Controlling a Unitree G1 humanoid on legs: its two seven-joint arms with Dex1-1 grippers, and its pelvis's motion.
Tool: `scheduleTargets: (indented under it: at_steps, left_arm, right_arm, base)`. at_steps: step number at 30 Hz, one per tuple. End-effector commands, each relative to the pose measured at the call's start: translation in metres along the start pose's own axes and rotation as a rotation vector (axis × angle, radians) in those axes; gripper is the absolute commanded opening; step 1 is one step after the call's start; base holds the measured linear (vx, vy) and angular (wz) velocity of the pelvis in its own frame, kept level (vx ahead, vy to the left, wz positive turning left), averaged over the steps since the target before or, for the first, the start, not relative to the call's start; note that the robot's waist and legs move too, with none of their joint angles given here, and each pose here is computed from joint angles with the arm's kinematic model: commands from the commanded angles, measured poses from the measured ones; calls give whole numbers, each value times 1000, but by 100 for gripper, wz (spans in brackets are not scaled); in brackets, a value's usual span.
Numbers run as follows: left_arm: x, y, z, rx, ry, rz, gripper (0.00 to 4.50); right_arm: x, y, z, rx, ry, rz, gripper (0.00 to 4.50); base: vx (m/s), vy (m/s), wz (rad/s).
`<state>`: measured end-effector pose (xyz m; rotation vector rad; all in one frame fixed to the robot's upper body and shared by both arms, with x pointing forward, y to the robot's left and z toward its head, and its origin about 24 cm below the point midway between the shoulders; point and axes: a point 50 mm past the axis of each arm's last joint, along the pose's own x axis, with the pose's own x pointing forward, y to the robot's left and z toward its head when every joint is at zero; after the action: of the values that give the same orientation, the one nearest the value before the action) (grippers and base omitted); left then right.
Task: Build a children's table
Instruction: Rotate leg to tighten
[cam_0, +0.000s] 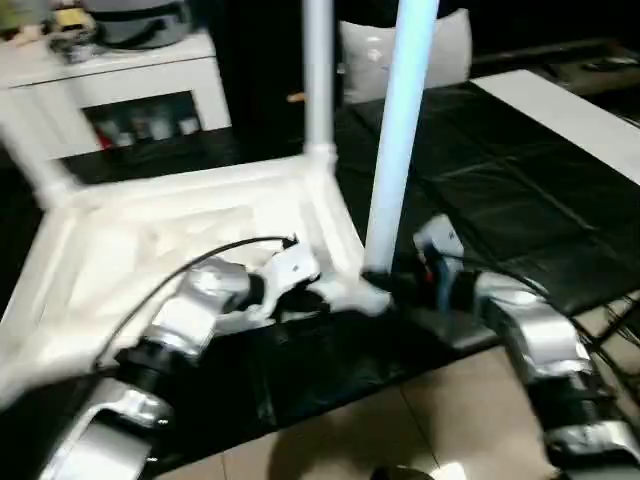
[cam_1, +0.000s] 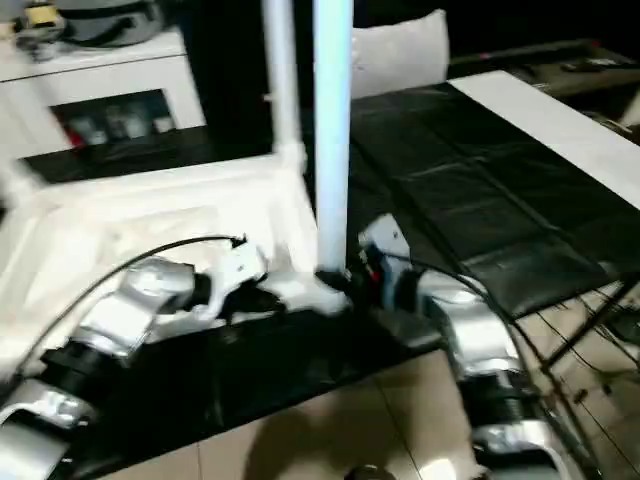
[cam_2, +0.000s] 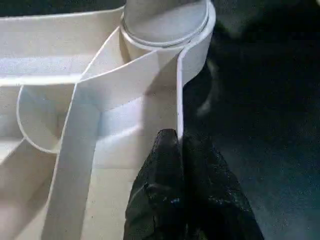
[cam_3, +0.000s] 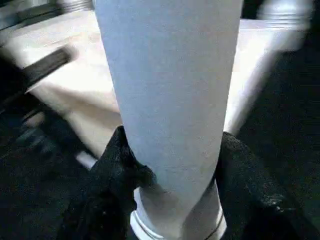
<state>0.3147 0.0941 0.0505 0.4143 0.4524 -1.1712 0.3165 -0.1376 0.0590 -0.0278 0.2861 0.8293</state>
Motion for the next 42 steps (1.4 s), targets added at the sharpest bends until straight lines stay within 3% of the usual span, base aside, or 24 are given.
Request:
scheduleTargets:
  at_steps: [1,5,7,15,18,26,29,34,42]
  left_arm:
    - [23,-25,41,65,-154,-83,0]
    - [25,-24,43,64,-151,-58,0]
    - [24,-22,41,74,-134,-42,0]
    - [13,-11,30,100,-89,-22,0]
    - [5,-8,23,142,-63,-86,0]
    - [-11,-7,10,259,-3,-239,0]
    - [-18,-8,5,306,27,-318,0]
    - [-22,-11,5,366,54,-415,0]
    - [-20,-18,8,410,46,-507,0]
  right_arm:
    - [29,18,8,33,-23,-9,189]
    - [30,17,10,30,-62,-29,189]
    - [25,15,8,28,-69,-13,245]
    - [-7,2,3,3,-70,61,309]
    - [-29,-8,2,-49,-37,133,336]
    - [-54,-13,6,-104,64,315,398]
    - [-61,-8,5,-127,121,442,398]
    - [-60,-4,7,-148,107,528,382]
    - [-57,2,7,-145,117,615,309]
  base:
    - [0,0,0]
    - [0,0,0]
    - [0,0,0]
    - [0,0,0]
    - [0,0,0]
    - [0,0,0]
    - [0,0,0]
    - [0,0,0]
    - [0,0,0]
